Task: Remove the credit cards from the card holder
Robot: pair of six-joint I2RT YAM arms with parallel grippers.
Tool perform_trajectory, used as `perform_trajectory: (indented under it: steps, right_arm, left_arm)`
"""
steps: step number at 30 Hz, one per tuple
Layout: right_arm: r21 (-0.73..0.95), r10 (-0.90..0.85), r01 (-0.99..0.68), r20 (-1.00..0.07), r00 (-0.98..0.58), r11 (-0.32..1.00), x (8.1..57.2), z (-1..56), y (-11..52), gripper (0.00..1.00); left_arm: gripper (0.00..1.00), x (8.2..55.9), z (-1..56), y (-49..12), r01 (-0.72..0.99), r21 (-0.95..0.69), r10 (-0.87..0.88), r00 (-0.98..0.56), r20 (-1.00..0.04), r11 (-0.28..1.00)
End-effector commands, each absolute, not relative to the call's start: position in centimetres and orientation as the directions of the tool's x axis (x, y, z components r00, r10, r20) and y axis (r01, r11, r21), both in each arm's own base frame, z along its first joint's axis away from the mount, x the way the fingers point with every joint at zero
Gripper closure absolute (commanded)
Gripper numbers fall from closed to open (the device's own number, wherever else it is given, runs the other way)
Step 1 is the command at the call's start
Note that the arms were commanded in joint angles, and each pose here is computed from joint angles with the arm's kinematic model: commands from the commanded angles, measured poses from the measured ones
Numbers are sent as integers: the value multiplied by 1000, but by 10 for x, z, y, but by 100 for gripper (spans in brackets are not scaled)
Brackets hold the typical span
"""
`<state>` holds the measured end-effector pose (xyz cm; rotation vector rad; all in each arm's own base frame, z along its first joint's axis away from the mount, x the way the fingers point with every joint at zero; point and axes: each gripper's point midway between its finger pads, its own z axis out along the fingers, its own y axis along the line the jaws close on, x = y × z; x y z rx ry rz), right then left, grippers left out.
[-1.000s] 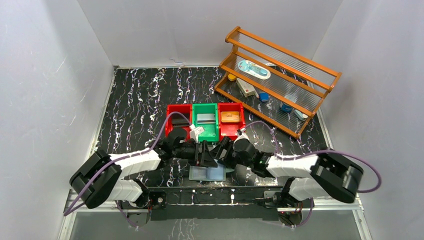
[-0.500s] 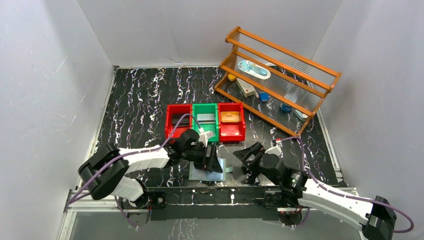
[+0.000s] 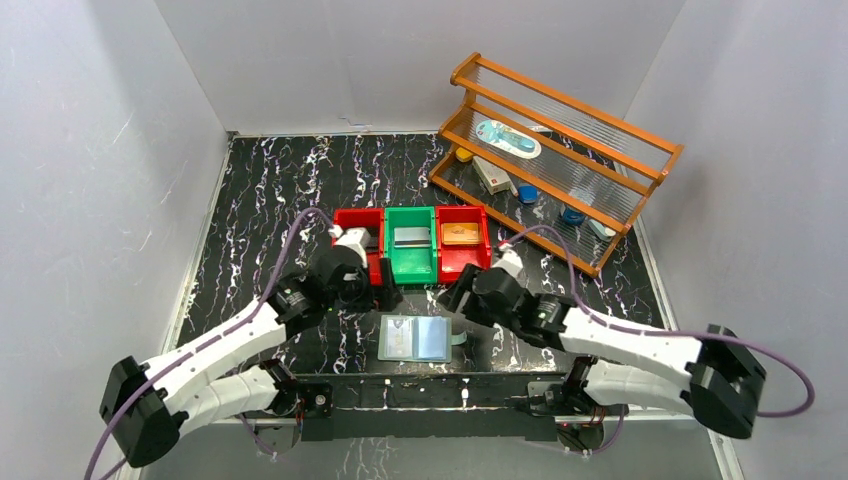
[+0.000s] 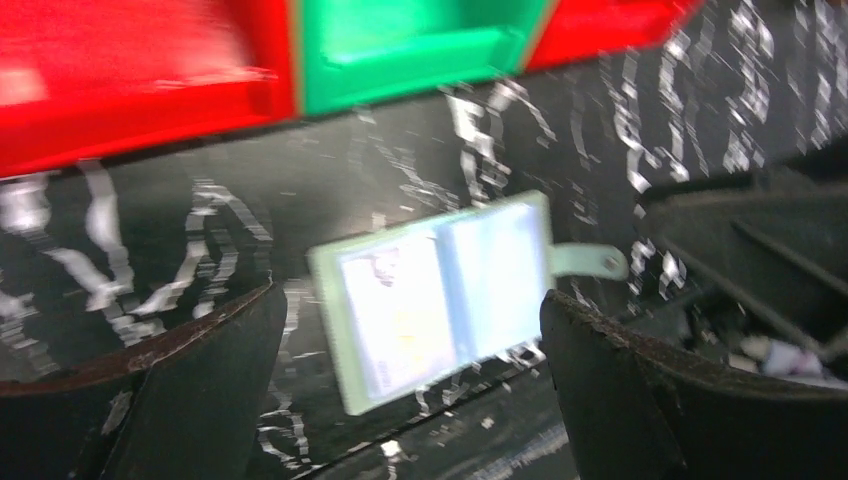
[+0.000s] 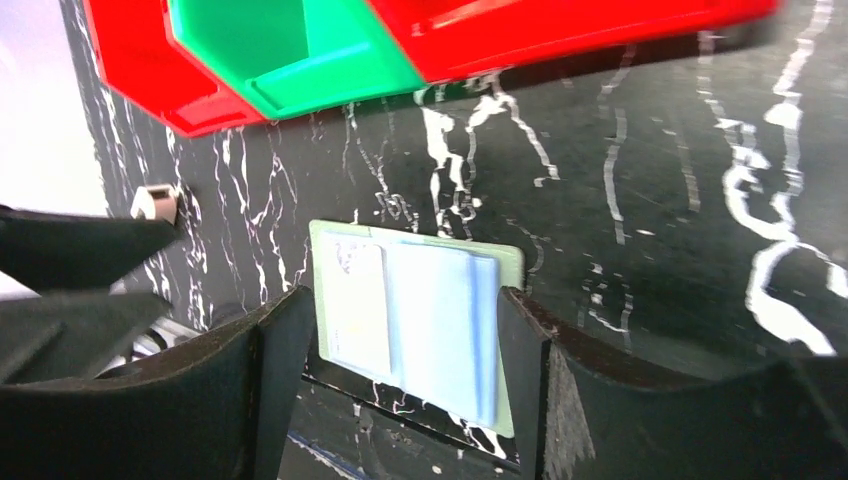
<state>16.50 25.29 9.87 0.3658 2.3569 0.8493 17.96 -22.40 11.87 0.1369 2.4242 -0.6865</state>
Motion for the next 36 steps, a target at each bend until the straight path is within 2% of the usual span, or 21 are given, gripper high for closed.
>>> perform_trajectory:
  steps: [1,6,11,17,25,36]
  right_arm:
    - [637,310,-96,-494,-812,765,166,121,295,27]
    - [551,228,-126,-527,-819,825,159,114,320,29]
    - [428,121,-157,-553,-825,890,144,97,344,27]
    - [317,22,-181,-544,-839,931,135,74,372,23]
    - [138,-84,-185,-535,-840,973,137,53,384,26]
    - [93,-105,-182,-537,-837,979,134,49,382,27]
  left_arm:
    - [2,197,125,-158,78,-323,-145,-777,-612,943]
    - [2,206,134,-112,-55,-309,-249,-732,-634,949]
    - [2,215,129,-89,-113,-271,-267,-717,-644,956]
    - [2,219,135,-74,-143,-218,-256,-688,-679,965]
    - [2,216,143,-69,-146,-230,-268,-653,-708,962]
    - [2,215,143,-71,-132,-229,-257,-659,-707,965]
